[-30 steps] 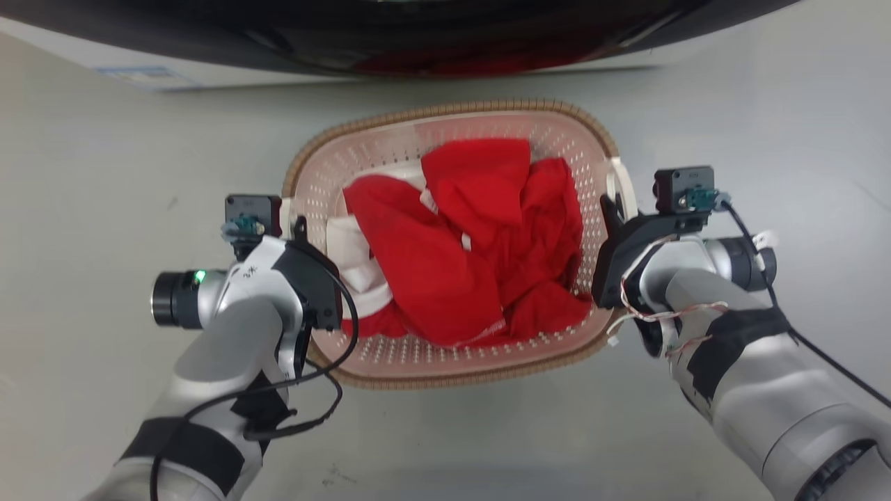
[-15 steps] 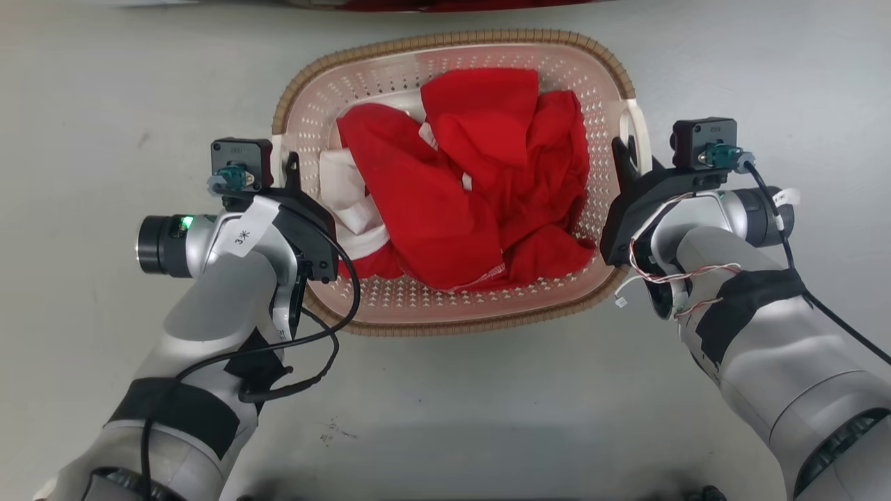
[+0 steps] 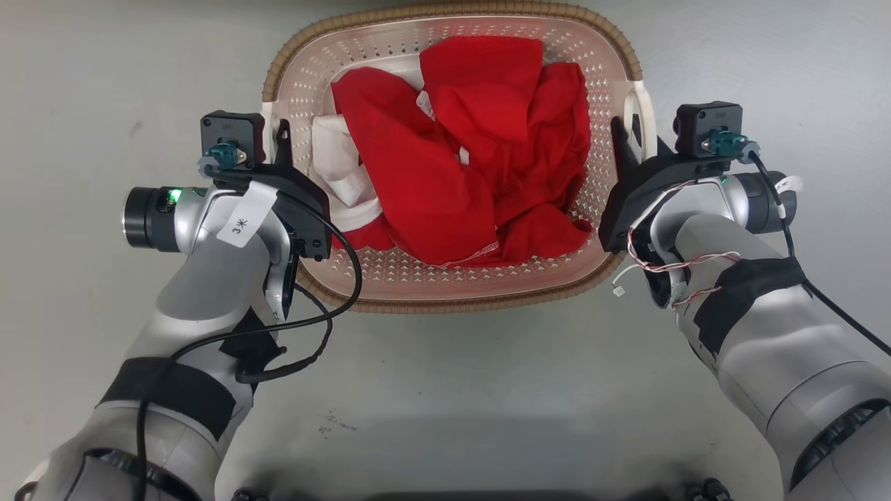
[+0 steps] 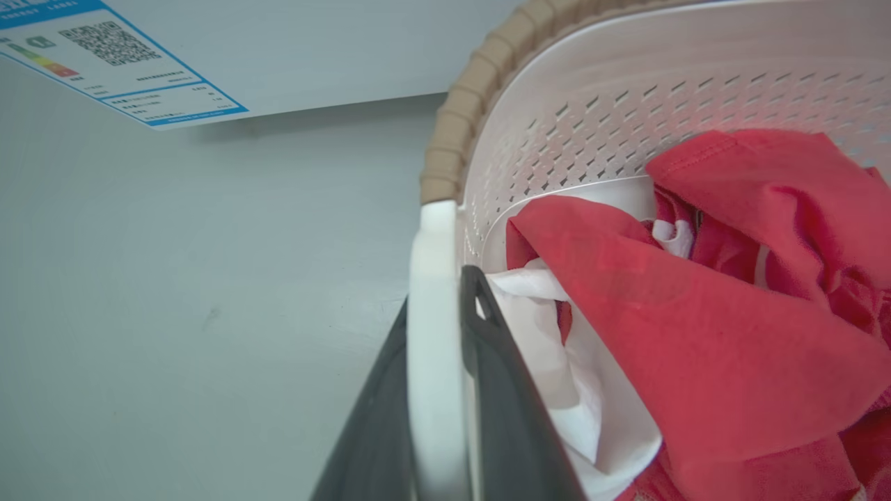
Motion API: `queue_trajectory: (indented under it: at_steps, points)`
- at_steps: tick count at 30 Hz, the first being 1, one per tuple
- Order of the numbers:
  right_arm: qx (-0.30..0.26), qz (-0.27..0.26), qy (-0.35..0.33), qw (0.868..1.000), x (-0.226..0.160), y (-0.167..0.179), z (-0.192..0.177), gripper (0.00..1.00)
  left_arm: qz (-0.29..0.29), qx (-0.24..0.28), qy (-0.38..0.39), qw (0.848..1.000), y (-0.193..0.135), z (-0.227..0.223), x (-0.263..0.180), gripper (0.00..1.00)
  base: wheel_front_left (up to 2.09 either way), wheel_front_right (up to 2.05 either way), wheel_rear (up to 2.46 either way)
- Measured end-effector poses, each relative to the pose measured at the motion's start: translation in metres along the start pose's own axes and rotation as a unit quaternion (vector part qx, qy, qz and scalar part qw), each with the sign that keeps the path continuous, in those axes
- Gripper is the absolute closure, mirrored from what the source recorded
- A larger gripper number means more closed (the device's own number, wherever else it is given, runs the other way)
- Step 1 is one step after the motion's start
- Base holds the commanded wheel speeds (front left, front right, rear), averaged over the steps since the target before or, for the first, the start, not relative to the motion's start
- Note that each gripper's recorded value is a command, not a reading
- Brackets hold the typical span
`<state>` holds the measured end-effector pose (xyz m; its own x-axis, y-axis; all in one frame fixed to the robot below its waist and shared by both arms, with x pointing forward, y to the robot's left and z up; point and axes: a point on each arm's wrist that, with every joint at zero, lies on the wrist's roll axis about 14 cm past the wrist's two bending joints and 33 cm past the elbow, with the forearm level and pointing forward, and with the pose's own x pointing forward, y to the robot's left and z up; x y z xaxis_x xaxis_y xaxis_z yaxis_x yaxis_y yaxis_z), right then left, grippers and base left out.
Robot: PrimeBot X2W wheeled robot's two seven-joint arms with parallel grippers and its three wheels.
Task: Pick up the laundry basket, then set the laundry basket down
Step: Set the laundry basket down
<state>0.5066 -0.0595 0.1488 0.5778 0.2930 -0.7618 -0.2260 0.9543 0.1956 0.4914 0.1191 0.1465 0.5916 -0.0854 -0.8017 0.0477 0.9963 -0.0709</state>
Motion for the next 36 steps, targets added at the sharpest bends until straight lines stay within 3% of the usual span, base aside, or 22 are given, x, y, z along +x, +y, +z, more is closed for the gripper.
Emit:
queue_trajectory:
  at_steps: [1, 2, 3, 4, 5, 20, 36]
  points:
    - [0.000, 0.000, 0.000, 1.000, 0.000, 0.000, 0.000, 0.63, 0.000, 0.000, -0.002, 1.000, 0.000, 0.000, 0.000, 0.87, 0.00, 0.00, 0.00]
    - [-0.001, 0.000, 0.002, 1.000, 0.001, 0.001, -0.002, 0.54, -0.001, 0.001, -0.004, 1.000, 0.000, 0.001, 0.001, 0.61, 0.00, 0.00, 0.00]
    - [-0.002, 0.000, 0.003, 1.000, 0.001, 0.001, -0.002, 0.00, -0.001, 0.002, -0.006, 1.000, -0.001, 0.002, 0.002, 0.23, 0.00, 0.00, 0.00]
    - [-0.002, 0.000, 0.004, 1.000, 0.001, 0.000, -0.003, 0.00, -0.001, 0.003, -0.007, 1.000, -0.001, 0.002, 0.002, 0.07, 0.00, 0.00, 0.00]
    - [-0.002, -0.001, 0.004, 1.000, 0.001, 0.000, -0.003, 0.00, 0.000, 0.002, -0.006, 1.000, 0.000, 0.002, 0.002, 0.00, 0.00, 0.00, 0.00]
    - [0.004, -0.004, -0.023, 1.000, -0.007, -0.001, 0.016, 0.00, 0.009, 0.004, -0.033, 0.999, 0.005, 0.022, -0.004, 0.00, 0.00, 0.00, 0.00]
    - [0.023, 0.002, -0.102, 0.995, -0.044, -0.005, 0.079, 0.00, -0.011, -0.012, -0.077, 0.997, -0.011, 0.045, -0.042, 0.00, 0.00, 0.00, 0.00]
